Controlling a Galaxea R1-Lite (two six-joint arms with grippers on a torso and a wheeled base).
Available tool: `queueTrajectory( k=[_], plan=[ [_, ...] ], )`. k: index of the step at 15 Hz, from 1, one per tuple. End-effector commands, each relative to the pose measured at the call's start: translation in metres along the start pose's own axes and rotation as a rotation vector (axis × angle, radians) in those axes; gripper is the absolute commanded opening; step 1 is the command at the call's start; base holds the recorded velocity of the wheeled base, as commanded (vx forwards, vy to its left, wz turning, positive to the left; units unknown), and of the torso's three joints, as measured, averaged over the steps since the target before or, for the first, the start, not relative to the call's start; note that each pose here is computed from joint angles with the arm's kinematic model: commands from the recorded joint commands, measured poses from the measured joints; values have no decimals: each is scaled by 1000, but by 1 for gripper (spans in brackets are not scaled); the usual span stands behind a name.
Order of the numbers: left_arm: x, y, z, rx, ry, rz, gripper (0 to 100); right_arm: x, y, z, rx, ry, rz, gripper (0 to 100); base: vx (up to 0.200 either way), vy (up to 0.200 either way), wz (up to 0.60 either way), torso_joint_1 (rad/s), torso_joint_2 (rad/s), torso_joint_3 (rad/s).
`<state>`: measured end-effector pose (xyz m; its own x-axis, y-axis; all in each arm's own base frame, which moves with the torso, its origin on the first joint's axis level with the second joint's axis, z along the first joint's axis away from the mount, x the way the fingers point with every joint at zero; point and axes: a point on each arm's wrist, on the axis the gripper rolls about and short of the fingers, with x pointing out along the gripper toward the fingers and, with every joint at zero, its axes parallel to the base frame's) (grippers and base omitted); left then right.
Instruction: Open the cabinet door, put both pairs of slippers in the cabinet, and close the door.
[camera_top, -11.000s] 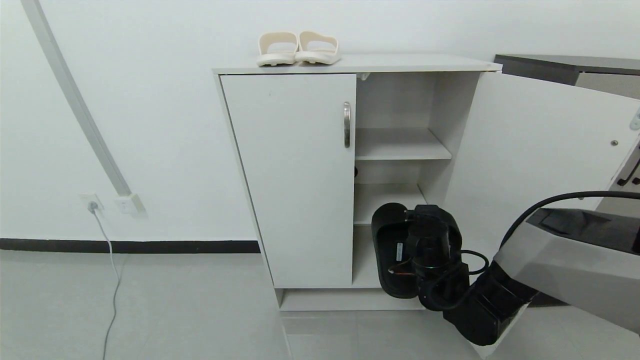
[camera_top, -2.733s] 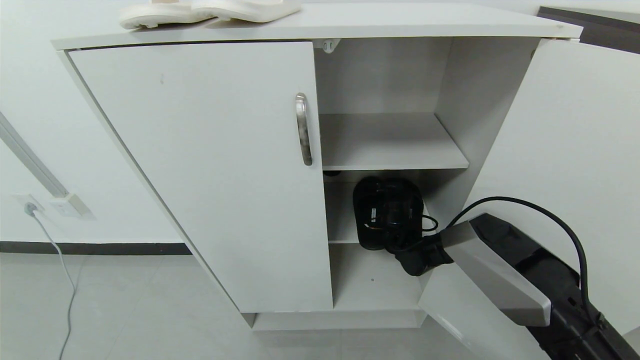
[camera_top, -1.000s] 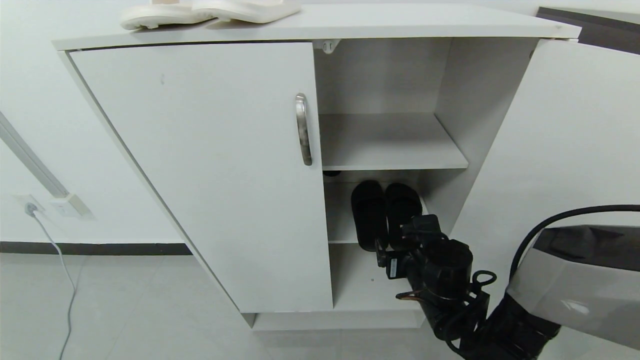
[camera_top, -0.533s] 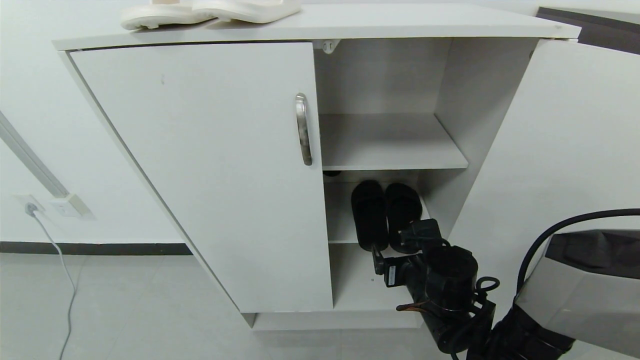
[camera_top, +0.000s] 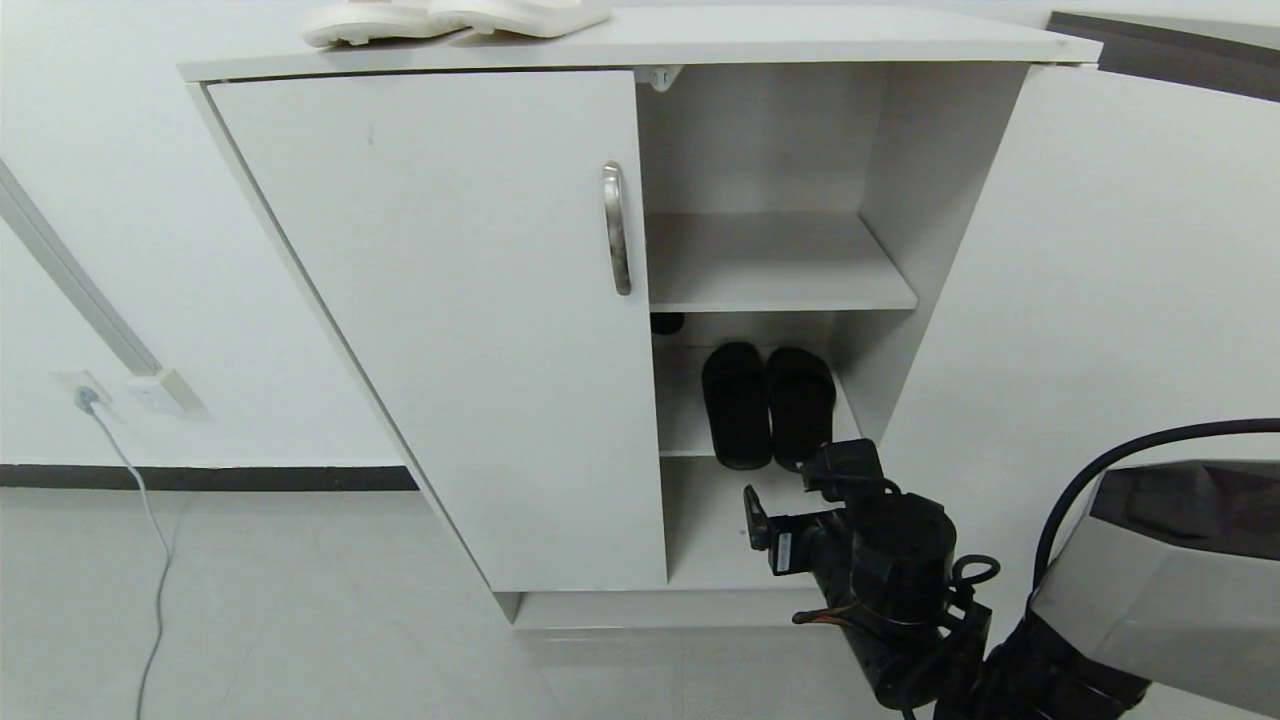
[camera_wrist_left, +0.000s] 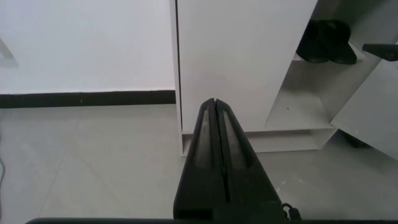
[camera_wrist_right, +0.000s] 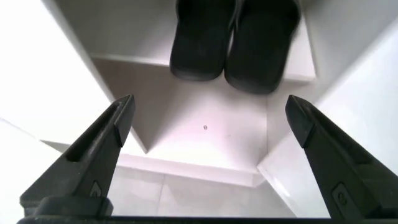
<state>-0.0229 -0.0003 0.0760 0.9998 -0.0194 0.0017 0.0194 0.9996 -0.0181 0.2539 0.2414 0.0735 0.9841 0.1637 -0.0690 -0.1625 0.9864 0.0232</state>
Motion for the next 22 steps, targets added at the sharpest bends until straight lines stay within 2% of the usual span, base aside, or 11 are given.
queueTrajectory(
  k=[1, 18, 22],
  plan=[
    [0, 0, 0, 1, 2, -2, 0, 0, 0, 1, 5, -7, 0, 100, 0, 0, 0, 0, 0, 0],
    [0, 0, 0, 4, 2, -5, 0, -2, -1, -1, 0, -2, 1, 100, 0, 0, 0, 0, 0, 0],
    [0, 0, 0, 4, 2, -5, 0, -2, -1, -1, 0, -2, 1, 100, 0, 0, 0, 2, 1, 150]
  ],
)
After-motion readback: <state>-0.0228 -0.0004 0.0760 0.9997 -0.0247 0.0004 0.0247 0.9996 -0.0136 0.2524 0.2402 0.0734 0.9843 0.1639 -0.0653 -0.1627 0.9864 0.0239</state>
